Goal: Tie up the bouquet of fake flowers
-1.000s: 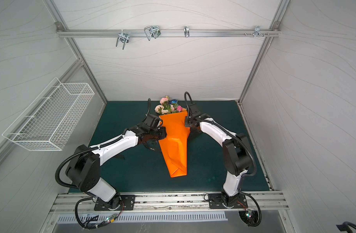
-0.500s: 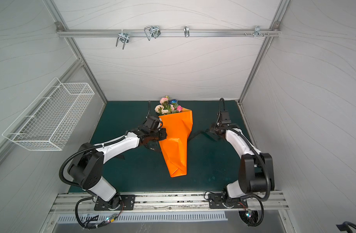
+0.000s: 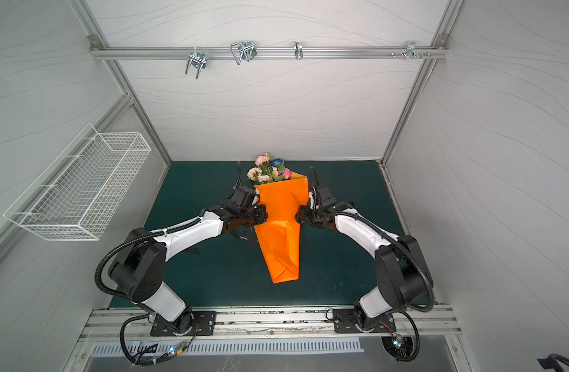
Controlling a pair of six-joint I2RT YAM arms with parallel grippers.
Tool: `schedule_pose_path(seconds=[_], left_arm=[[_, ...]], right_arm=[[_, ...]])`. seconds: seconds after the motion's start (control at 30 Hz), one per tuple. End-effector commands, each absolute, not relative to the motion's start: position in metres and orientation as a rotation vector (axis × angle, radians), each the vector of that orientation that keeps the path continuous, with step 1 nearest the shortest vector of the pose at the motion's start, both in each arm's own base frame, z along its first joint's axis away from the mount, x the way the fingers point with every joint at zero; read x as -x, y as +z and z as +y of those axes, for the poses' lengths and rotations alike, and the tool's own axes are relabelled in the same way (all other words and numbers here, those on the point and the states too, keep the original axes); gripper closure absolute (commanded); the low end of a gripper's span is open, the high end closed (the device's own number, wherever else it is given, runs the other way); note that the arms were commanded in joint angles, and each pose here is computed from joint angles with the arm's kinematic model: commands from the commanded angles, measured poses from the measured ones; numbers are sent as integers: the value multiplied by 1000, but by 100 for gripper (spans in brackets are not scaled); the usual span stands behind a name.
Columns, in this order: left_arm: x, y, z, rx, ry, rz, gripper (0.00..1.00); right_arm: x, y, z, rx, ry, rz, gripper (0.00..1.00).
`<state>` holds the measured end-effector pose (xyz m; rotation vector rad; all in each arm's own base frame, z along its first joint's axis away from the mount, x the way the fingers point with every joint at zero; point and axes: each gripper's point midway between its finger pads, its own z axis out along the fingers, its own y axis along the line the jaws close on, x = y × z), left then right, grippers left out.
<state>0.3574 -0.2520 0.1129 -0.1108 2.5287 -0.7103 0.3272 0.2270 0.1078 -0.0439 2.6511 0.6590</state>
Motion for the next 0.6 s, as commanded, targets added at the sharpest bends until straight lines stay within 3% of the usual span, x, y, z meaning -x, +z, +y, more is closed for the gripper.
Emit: schedule_pose_path(seconds=[0.0,0.3,0.43,0.57], left_arm=[[-363,125,-250,117,-718,2486,100],[-363,104,-247,124,-672,2526,100],[-362,97,-249,129,-683,2542,100],[-361,102,-244,130,-666,2527,100]], right_arm=[[-332,88,229,57,547,2705,27],[-318,10,223,96,342,2903,28],[-321,20,224,113,345,2879,27],[-330,67,226,170,382,2771,26]])
